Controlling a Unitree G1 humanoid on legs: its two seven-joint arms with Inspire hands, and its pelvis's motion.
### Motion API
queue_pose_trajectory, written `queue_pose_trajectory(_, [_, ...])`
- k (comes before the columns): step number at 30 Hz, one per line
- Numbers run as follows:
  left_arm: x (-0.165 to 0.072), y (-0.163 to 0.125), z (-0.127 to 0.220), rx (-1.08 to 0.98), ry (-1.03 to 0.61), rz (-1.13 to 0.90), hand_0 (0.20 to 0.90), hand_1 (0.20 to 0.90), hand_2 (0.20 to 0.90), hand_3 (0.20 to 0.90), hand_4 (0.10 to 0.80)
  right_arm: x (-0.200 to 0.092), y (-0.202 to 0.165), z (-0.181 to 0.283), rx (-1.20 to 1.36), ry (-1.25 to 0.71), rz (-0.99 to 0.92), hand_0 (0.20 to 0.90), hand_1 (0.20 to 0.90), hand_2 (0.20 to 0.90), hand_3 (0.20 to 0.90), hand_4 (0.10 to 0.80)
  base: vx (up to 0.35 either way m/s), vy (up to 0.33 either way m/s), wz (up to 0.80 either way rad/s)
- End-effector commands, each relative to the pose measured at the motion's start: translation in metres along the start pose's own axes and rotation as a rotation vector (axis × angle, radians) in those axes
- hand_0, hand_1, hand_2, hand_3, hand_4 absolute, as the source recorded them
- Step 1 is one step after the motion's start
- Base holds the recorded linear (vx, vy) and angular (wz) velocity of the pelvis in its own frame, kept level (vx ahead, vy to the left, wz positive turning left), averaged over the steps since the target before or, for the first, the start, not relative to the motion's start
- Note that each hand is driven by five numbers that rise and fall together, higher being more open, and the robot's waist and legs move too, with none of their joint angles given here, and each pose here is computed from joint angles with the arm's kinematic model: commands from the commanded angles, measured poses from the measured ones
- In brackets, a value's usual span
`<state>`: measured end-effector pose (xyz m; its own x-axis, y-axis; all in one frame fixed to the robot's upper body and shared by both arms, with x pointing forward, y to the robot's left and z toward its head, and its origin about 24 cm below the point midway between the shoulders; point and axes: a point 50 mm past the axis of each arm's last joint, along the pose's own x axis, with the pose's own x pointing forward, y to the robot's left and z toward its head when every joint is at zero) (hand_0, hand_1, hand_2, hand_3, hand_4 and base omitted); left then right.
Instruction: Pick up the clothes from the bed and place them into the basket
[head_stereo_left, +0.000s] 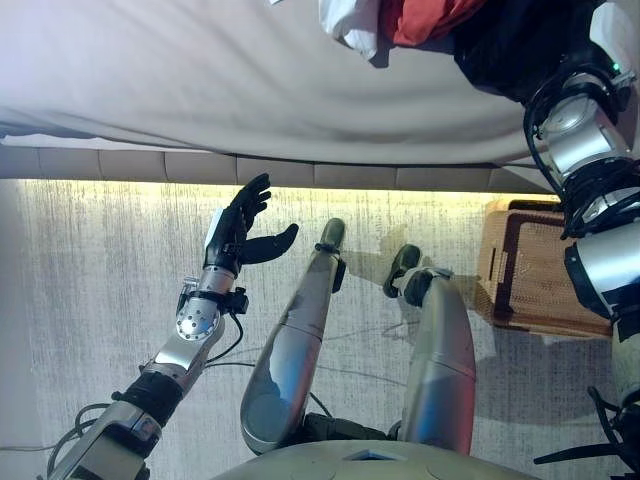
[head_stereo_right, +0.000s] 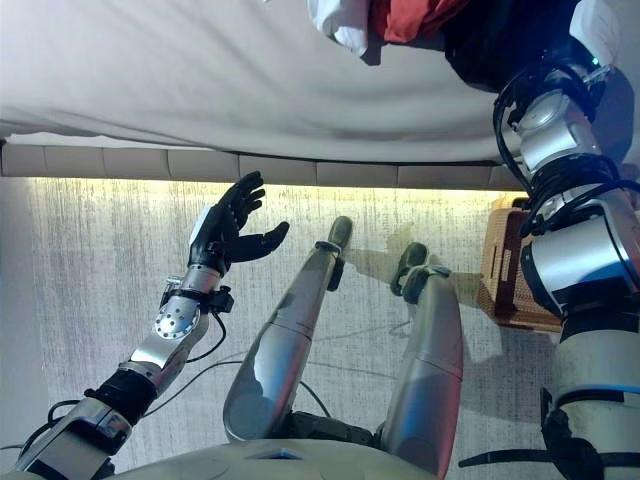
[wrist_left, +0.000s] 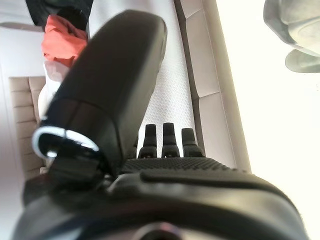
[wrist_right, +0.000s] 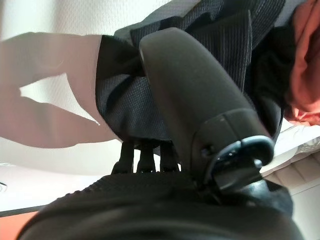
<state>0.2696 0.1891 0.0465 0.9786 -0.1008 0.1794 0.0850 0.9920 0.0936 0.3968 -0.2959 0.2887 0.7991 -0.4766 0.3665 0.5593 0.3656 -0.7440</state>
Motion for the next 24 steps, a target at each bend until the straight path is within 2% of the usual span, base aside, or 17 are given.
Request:
queue_pose_trajectory(1, [-0.007, 0.012, 0.032, -0.073, -0.196, 0.051, 0.900, 0.900, 0.900, 0.900, 0.800, 0.015, -0.061, 0.010, -0.002, -0.044, -0.106, 0.359, 0.359, 0.359, 0.269, 0.169, 0.005, -0.024, 0.11])
queue_pose_trajectory(2, [-0.008, 0.014, 0.033, -0.075, -0.197, 0.051, 0.900, 0.900, 0.900, 0.900, 0.800, 0.015, -0.063, 0.010, 0.009, -0.047, -0.097, 0.300, 0.300, 0.300, 0.200, 0.100, 0.011, -0.029, 0.13])
queue_pose_trajectory(9, [-0.018, 0.025, 0.034, -0.069, -0.184, 0.035, 0.900, 0.900, 0.900, 0.900, 0.800, 0.016, -0.074, 0.004, 0.046, -0.057, -0.113, 0.300, 0.300, 0.300, 0.200, 0.100, 0.037, -0.033, 0.07])
queue_pose_trajectory(13, [-0.025, 0.028, 0.032, -0.064, -0.175, 0.029, 0.900, 0.900, 0.900, 0.900, 0.800, 0.016, -0.080, -0.004, 0.041, -0.034, -0.124, 0.300, 0.300, 0.300, 0.200, 0.100, 0.046, -0.013, -0.26])
queue_pose_trajectory(16, [-0.028, 0.029, 0.031, -0.055, -0.176, 0.029, 0.900, 0.900, 0.900, 0.900, 0.800, 0.016, -0.081, -0.011, 0.046, -0.017, -0.121, 0.300, 0.300, 0.300, 0.200, 0.100, 0.039, 0.000, 0.37])
queue_pose_trajectory(24, [-0.028, 0.028, 0.027, -0.041, -0.154, 0.028, 0.900, 0.900, 0.900, 0.900, 0.800, 0.014, -0.079, -0.035, 0.029, 0.030, -0.101, 0.300, 0.300, 0.300, 0.200, 0.100, 0.071, 0.016, -0.08])
